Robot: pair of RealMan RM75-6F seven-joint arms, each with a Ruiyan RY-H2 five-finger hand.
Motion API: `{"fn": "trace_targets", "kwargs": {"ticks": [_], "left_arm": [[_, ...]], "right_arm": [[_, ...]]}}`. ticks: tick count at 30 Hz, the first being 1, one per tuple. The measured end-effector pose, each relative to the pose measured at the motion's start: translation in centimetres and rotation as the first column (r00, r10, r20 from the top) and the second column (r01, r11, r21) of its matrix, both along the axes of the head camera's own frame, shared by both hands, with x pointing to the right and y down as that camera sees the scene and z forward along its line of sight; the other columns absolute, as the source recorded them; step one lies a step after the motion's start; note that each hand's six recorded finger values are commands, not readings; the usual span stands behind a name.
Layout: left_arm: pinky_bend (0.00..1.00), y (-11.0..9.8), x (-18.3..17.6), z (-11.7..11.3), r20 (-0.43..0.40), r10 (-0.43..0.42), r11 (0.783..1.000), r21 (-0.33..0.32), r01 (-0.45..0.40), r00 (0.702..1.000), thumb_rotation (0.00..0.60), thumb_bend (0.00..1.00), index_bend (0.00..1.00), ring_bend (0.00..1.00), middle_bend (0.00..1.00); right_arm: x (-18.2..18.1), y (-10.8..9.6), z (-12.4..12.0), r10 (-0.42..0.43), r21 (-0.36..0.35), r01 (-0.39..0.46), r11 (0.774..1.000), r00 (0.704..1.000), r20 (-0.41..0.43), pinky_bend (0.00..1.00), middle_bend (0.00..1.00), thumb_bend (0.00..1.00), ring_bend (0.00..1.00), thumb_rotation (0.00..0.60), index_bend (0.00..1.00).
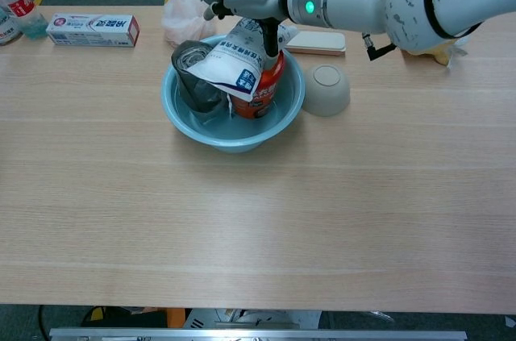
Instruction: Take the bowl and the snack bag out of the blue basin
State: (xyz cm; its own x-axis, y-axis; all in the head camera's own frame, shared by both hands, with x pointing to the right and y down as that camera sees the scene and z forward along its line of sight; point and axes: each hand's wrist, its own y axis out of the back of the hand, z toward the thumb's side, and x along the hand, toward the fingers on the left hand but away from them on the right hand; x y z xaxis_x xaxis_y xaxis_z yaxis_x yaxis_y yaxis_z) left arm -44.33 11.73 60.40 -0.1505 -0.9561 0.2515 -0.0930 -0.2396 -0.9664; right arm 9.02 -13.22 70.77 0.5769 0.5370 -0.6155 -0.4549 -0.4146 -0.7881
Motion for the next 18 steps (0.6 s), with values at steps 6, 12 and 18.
{"fn": "trace_targets", "kwargs": {"ticks": [6, 12, 18], "left_arm": [[0.23, 0.08, -0.34, 0.02, -0.002, -0.006, 1.000, 0.001, 0.006, 1.000, 0.600, 0.26, 0.25, 0.21, 0.22], [0.23, 0.04, -0.36, -0.01, -0.008, -0.002, 1.000, 0.007, 0.003, 1.000, 0.600, 0.26, 0.25, 0.21, 0.22], [0.23, 0.08, -0.31, 0.05, -0.011, 0.001, 1.000, 0.005, -0.001, 1.000, 0.600, 0.26, 0.25, 0.21, 0.22]], "right_arm": [[-0.58, 0.18, 0.39, -0.023, 0.016, 0.024, 1.000, 0.999, -0.038, 0.18, 0.29, 0.04, 0.19, 0.600, 0.19], [-0.52, 0.12, 0.48, -0.014, 0.051, 0.016, 0.999, 0.999, -0.040, 0.30, 0.40, 0.08, 0.35, 0.600, 0.37], [-0.05, -0.17, 0.16, 0.011, 0.088, -0.010, 0.996, 1.000, -0.012, 0.44, 0.46, 0.08, 0.44, 0.600, 0.46]]}}
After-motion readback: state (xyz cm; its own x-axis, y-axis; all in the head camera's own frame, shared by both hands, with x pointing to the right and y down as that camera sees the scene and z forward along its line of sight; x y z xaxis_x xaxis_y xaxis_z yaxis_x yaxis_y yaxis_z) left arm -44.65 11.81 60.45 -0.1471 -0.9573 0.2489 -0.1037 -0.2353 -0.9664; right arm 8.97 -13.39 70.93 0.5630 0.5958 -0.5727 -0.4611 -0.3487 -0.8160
